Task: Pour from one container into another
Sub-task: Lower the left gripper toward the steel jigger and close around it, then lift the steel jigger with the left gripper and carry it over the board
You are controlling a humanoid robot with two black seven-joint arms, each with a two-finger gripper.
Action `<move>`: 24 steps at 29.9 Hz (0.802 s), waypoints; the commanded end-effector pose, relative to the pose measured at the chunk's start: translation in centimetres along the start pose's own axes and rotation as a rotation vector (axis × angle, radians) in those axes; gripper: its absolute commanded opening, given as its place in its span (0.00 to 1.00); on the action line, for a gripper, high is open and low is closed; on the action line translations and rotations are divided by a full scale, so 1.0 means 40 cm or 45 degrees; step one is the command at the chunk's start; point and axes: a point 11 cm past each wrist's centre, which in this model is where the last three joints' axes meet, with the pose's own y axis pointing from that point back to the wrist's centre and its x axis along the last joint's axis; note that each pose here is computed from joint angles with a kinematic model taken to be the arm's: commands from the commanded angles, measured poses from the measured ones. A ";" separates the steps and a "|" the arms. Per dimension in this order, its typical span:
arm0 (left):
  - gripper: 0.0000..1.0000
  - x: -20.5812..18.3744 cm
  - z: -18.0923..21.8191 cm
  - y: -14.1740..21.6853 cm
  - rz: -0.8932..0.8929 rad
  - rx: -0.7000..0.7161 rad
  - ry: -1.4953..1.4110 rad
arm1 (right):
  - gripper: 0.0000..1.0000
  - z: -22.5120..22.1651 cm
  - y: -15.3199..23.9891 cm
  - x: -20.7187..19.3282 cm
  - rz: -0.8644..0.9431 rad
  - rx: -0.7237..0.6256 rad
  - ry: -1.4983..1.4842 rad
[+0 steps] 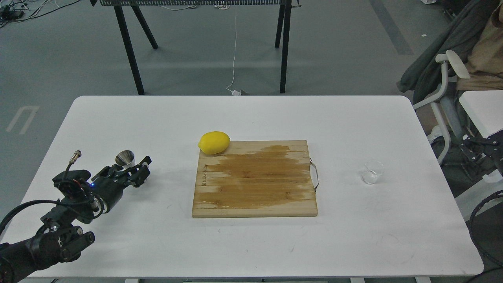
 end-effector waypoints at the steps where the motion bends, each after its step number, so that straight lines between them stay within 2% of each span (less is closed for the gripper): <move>1: 0.67 -0.001 -0.002 0.002 -0.002 0.003 -0.001 | 0.99 0.002 0.001 0.001 0.001 -0.002 0.000; 8: 0.52 -0.006 -0.012 0.004 -0.007 0.022 -0.013 | 0.99 0.002 0.001 0.001 0.001 -0.001 -0.001; 16: 0.43 -0.012 -0.004 0.000 -0.008 0.015 -0.006 | 0.99 0.004 0.002 0.003 0.004 -0.005 0.002; 20: 0.32 -0.012 -0.004 0.000 -0.008 0.015 -0.006 | 0.99 0.005 0.004 0.006 0.007 -0.007 0.002; 24: 0.13 -0.012 -0.003 -0.001 -0.005 0.016 -0.001 | 0.99 0.005 0.004 0.006 0.007 -0.007 0.002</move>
